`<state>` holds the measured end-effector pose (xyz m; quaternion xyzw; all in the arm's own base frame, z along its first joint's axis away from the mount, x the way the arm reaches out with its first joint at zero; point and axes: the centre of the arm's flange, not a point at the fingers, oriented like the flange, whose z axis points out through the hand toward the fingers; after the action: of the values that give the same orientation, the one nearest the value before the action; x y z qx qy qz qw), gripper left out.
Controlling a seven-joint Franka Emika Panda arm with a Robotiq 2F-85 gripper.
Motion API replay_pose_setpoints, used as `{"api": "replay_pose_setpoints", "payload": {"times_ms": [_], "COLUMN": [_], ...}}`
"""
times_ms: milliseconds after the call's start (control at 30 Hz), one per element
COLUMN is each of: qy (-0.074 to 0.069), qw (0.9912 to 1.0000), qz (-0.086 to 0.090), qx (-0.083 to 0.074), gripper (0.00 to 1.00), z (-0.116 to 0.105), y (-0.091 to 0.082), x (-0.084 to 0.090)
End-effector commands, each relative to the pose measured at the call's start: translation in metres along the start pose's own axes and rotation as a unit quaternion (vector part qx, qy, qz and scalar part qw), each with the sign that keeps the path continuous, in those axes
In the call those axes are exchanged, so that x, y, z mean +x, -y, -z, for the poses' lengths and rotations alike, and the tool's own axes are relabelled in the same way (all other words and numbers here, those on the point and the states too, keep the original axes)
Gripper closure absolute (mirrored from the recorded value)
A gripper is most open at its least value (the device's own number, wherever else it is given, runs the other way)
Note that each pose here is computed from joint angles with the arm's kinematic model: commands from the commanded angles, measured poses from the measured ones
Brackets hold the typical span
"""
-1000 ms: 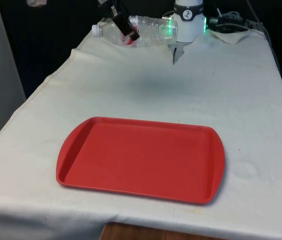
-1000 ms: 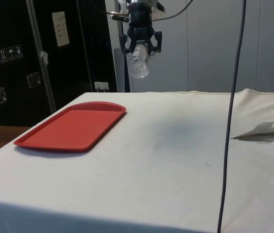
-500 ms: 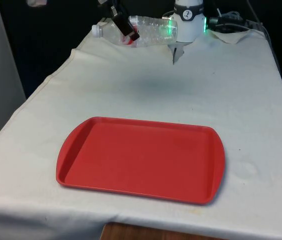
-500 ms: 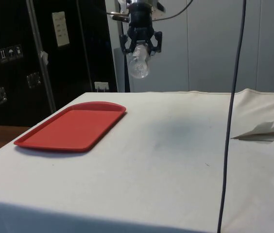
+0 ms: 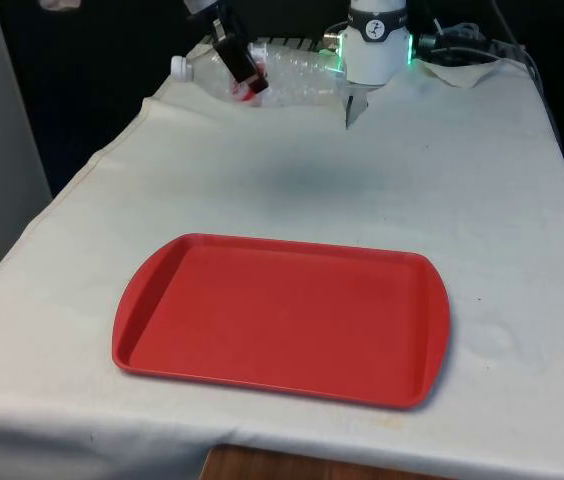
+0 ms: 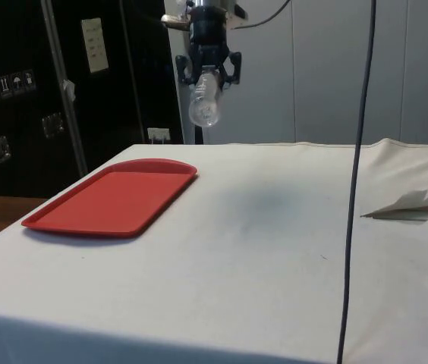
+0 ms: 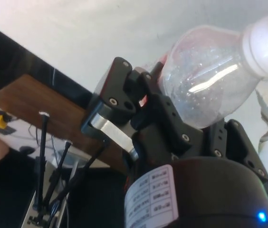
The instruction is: Place the bottle upright on the tray.
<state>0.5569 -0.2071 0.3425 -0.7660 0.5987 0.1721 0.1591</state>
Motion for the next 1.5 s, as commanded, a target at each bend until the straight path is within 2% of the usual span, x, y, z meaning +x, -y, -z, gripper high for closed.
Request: {"api": "replay_pose_setpoints", "payload": {"times_ms": [0,200,233,267,300,333,467,500,533,767,800,867,967,1067,1100,1133,1233,1267,1300,1333,1367,1400,1433,1467], "qy": [-0.008,-0.033,-0.028,-0.040,-0.040,-0.049,-0.064,-0.064,-0.072,-0.098,-0.092,-0.110,-0.120,-0.135,-0.128,-0.139,-0.149,-0.156,-0.156,-0.159,-0.167,-0.162,-0.171,-0.174], "qw": [0.99996,0.99931,0.99950,0.99894,0.99894,0.99847,0.99730,0.99729,0.99659,0.99367,0.99442,0.99224,0.99089,0.98911,0.98987,0.98853,0.98718,0.98611,0.98611,0.98568,0.98431,0.98516,0.98377,0.98319], "qz": [-0.001,0.003,0.005,0.004,0.004,0.007,0.009,0.012,0.010,0.016,0.017,0.018,0.018,0.017,0.020,0.016,0.015,0.015,0.015,0.014,0.013,0.016,0.012,0.012], "qx": [0.006,0.017,0.014,0.021,0.021,0.026,0.034,0.034,0.038,0.052,0.049,0.056,0.058,0.057,0.058,0.058,0.056,0.055,0.055,0.054,0.054,0.055,0.054,0.055], "gripper": [0.67,0.67,0.67,0.67,0.67,0.67,0.67,0.67,0.67,0.67,0.67,0.67,0.67,0.67,0.67,0.67,0.67,0.67,0.67,0.67,0.67,0.67,0.67,0.67], "z": [0.001,0.001,0.001,0.001,0.001,0.001,0.001,0.000,0.001,0.000,0.000,0.000,0.000,0.001,0.000,0.001,0.002,0.002,0.002,0.001,0.002,0.003,0.002,0.003], "y": [0.005,0.015,0.012,0.017,0.017,0.020,0.025,0.024,0.028,0.038,0.034,0.043,0.049,0.056,0.054,0.058,0.064,0.068,0.068,0.070,0.074,0.072,0.075,0.077], "x": [0.000,0.003,0.003,0.004,0.004,0.004,0.006,0.006,0.006,0.008,0.008,0.009,0.011,0.013,0.013,0.014,0.015,0.016,0.016,0.017,0.018,0.017,0.019,0.019]}}
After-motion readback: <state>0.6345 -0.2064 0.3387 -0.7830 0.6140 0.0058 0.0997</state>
